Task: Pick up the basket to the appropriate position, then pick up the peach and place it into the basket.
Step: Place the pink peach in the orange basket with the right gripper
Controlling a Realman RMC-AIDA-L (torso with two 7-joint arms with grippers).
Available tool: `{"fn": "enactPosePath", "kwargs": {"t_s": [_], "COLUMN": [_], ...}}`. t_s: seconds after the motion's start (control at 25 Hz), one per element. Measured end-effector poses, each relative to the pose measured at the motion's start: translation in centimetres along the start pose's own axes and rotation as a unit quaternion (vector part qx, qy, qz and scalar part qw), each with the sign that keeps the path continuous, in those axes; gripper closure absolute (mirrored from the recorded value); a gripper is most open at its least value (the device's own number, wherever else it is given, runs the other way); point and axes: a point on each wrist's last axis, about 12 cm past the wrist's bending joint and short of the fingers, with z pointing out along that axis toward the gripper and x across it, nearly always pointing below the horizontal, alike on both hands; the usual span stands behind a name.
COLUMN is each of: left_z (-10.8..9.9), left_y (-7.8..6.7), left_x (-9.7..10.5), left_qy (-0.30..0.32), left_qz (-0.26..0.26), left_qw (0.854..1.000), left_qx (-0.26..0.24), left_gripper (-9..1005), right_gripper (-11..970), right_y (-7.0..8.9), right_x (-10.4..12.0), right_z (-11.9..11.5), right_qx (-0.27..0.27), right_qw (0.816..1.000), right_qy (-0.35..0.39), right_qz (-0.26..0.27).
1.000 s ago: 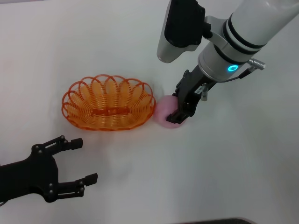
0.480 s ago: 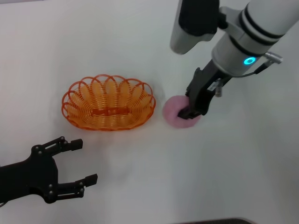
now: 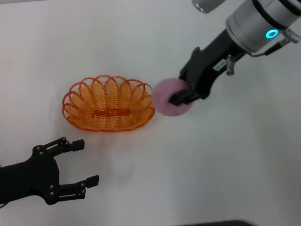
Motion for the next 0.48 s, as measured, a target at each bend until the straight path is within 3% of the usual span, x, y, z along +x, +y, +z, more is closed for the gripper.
{"fn": "enactPosePath", "kwargs": {"t_s": [0.32, 0.48], "left_z": [-0.1, -0.1], "left_y": [0.1, 0.2], "left_x": [-0.2, -0.3], "left_qy": [0.000, -0.002], "left_qz": [0.005, 0.006], "left_qw": [1.000, 1.000], "left_qx": [0.003, 0.002], "left_gripper": [103, 154], "right_gripper": [637, 637], "right_y": [0.8, 0.6], "right_x": [-2.9, -3.9], "right_z": [1.6, 2.8], "right_qx": [0.002, 0.024], "right_qw": [0.997, 0.994], "right_qy": [-0.062, -0.093], "right_qz": [-0.048, -0.054]}}
